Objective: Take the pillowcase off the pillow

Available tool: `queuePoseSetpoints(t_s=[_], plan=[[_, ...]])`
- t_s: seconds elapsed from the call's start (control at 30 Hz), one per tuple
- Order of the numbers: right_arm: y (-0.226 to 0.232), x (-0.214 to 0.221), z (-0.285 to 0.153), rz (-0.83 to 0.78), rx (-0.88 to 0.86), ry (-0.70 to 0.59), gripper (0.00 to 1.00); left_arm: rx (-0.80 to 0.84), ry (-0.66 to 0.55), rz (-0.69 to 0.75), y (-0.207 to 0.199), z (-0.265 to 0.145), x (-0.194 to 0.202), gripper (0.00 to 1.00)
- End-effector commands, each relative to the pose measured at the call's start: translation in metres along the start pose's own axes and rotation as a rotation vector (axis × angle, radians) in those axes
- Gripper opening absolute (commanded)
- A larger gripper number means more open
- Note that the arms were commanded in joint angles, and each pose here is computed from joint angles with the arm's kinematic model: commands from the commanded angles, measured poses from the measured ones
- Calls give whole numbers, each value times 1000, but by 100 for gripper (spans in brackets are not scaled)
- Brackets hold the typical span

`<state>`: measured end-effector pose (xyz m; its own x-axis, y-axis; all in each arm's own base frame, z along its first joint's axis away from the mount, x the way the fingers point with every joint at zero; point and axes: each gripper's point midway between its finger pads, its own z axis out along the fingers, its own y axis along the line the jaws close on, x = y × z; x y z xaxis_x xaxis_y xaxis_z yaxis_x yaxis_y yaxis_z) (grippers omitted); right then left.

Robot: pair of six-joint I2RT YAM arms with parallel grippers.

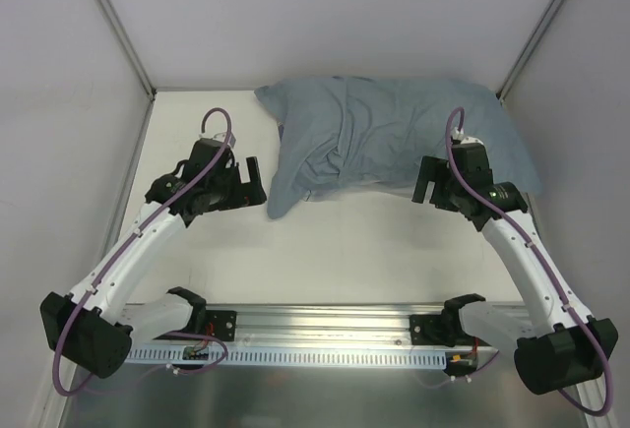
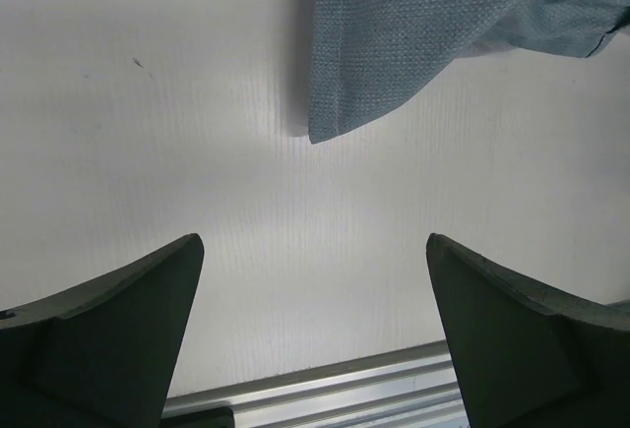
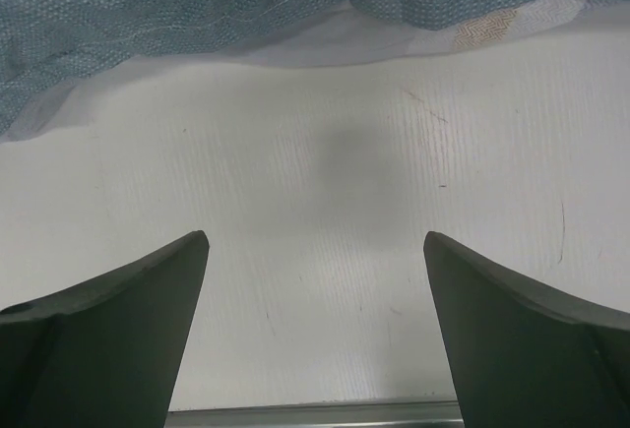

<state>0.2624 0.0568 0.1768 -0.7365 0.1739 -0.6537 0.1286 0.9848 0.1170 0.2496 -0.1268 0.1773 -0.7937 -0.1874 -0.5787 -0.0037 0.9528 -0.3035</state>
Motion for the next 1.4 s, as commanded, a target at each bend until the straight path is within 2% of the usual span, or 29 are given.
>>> queuePoseSetpoints(t_s=[0.0, 0.3, 0.4, 0.53, 0.57, 0.6, 0.7, 0.73, 0.77, 0.8, 0.87, 0.93, 0.97, 1.0, 1.07, 1.13, 1.17, 1.23, 1.33, 1.37], plan=[[-5, 0, -3, -3, 21, -23, 96, 18, 8, 3, -5, 1, 1, 99], [-6, 4, 2, 0, 27, -18, 96, -12, 27, 3, -8, 7, -10, 99], [-7, 5, 2, 0, 31, -16, 96, 2, 20, 32, -22, 6, -25, 99], [-8, 5, -4, 11, 34, -26, 96, 47, -74, 118, -70, -6, -72, 99], [-9, 7, -5, 11, 34, -28, 96, 45, -44, 163, -85, 5, -69, 98], [-9, 8, -5, 13, 35, -27, 96, 78, -94, 188, -106, -5, -89, 97], [-11, 12, -9, 23, 32, -35, 96, 67, -66, 278, -142, 15, -91, 95], [-10, 13, -10, 22, 27, -33, 96, 72, -106, 288, -156, 9, -107, 94], [-11, 14, -11, 24, 28, -35, 96, 50, -71, 312, -163, 30, -103, 93], [-11, 15, -12, 24, 24, -38, 96, 85, -110, 323, -182, 22, -117, 93], [-12, 17, -14, 20, 26, -35, 96, 69, -79, 344, -192, 46, -115, 92], [-13, 18, -16, 22, 26, -37, 96, 69, -111, 355, -202, 52, -128, 89], [-14, 18, -17, 21, 26, -40, 96, 4, -109, 368, -196, 75, -128, 87], [-13, 19, -18, 20, 24, -39, 96, -17, -131, 384, -197, 79, -135, 84], [-12, 18, -20, 22, 17, -41, 96, -56, -96, 437, -195, 111, -128, 75], [-11, 17, -22, 24, 12, -41, 96, -56, -78, 447, -196, 122, -124, 63], [-11, 17, -22, 26, 12, -42, 96, -70, -64, 450, -193, 129, -119, 49], [-11, 18, -24, 30, 9, -46, 96, -100, -65, 443, -186, 130, -119, 27], [-8, 19, -22, 31, -1, -42, 96, -125, -88, 416, -177, 119, -126, 11], [-7, 19, -21, 29, -7, -39, 96, -138, -82, 397, -168, 119, -128, 1]])
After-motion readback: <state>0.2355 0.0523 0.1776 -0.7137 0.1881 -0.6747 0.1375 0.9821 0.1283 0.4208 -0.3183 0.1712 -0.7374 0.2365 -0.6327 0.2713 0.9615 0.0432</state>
